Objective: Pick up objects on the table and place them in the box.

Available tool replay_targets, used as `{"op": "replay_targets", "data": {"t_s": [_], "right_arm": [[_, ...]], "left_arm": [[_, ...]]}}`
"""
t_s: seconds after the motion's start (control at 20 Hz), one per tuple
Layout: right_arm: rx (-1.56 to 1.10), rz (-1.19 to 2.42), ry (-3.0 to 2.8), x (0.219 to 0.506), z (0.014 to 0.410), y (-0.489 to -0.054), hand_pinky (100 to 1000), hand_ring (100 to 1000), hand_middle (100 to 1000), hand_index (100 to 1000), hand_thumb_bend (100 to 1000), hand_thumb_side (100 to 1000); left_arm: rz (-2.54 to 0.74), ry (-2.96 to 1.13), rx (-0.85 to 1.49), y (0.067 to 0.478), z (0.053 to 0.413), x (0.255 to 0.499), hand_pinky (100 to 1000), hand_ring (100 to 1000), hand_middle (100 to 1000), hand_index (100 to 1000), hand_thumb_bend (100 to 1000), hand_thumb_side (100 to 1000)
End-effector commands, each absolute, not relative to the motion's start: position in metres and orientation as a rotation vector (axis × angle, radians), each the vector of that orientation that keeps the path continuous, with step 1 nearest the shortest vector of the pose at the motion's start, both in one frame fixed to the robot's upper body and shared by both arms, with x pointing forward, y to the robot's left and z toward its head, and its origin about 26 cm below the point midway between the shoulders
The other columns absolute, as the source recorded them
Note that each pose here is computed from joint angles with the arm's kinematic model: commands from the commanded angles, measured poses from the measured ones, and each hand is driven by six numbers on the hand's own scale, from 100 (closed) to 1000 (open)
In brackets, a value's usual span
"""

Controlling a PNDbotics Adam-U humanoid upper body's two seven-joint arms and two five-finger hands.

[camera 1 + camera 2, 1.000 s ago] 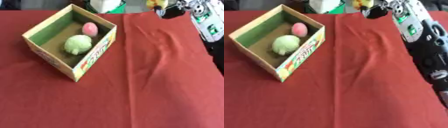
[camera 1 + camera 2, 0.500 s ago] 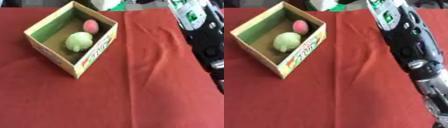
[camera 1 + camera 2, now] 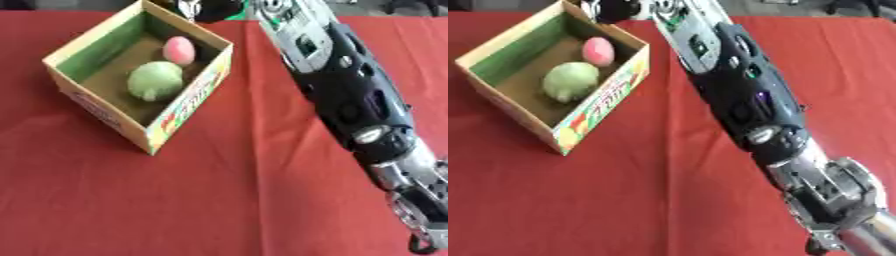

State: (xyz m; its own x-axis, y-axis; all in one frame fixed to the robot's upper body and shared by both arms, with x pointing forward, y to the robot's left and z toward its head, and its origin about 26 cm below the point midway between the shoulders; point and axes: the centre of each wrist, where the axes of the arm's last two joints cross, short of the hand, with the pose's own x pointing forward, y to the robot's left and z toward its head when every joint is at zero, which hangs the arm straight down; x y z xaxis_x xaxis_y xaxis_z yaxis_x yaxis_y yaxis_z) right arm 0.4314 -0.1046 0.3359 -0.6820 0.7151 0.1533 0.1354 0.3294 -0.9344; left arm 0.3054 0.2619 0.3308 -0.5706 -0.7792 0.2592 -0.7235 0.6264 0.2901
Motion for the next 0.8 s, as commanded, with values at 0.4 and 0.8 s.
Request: {"op": "replay_targets", "data": {"t_s": [0.4,0.8], "right_arm": [[-0.702,1.434,-1.917,0.454,0.287,-0.078,789,1000,651,753,100,169],[-0.653,1.568,-1.867,0.464,0.286,-0.085,822,1000,847,898,100,676]], "left_arm": [[-0.187,-2.551,1.188,0.259,0.341,0.3,618,769,769,835,393,1000],[-0.194,-2.539,1.191,0.26,0.34,0.3,617,768,768,831,387,1000]]}}
